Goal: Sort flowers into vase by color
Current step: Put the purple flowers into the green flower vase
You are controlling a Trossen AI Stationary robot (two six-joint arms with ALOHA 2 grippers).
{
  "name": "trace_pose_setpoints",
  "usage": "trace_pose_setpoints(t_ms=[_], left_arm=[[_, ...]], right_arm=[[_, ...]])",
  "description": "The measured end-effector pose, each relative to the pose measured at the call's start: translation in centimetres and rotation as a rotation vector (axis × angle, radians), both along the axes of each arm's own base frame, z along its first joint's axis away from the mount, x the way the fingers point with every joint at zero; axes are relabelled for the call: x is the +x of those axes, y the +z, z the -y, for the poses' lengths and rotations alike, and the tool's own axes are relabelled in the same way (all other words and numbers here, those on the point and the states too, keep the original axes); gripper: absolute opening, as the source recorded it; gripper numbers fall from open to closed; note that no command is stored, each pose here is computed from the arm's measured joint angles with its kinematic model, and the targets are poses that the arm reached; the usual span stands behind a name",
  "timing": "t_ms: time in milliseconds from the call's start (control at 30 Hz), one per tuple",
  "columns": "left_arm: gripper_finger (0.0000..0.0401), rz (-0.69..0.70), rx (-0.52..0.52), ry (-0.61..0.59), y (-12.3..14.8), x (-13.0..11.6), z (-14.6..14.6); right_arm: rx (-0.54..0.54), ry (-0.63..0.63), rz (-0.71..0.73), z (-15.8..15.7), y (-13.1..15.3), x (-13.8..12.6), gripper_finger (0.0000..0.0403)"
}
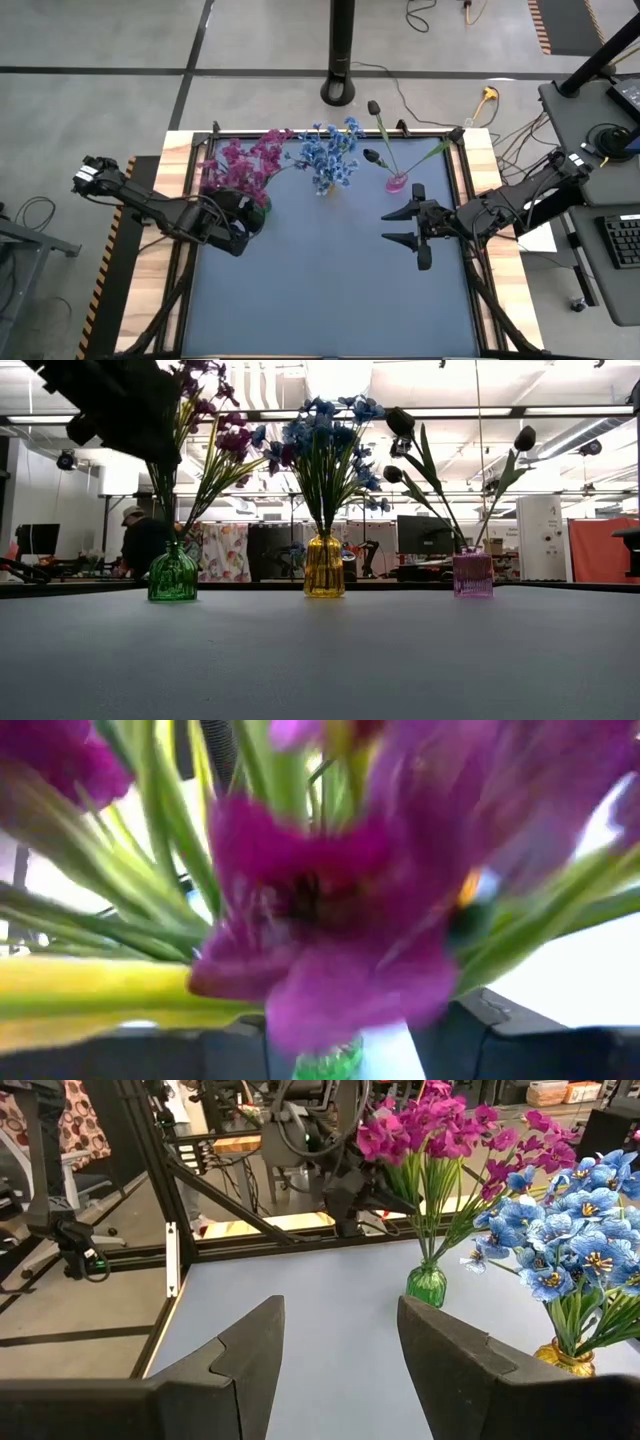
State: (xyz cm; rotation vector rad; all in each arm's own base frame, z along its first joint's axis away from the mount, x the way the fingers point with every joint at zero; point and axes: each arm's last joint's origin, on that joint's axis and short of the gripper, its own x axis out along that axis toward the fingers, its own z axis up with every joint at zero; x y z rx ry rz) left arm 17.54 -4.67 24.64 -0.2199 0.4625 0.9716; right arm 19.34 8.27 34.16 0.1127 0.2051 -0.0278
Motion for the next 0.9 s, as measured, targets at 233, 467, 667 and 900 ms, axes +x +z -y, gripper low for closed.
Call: trace_pose_setpoints(t_ms=[233,467,667,900], left_arm=[[0.0181,-0.034,-0.026,-0.043,1.9,0.2,0.2],[0.0190,-0.090,-0.085,-0.068,3.6,-0.1,0.2],[0.0190,-0.169,-0.209,-0.113,5.9,-0.7,0.2],[0.0190,-0.183,-0.270,-0.135,10.0,-1.8,-0.1]], right_arm=[[-0.001,0.000,-0.001,0.0,0.0,0.0,0.0189],[-0.003,0.000,-0.005,0.0,0.0,0.0,0.0189],[-0.004,0.000,-0.006,0.0,-0.1,0.0,0.0189],[-0.004,0.000,-0.006,0.0,-0.1,0.0,0.0189]])
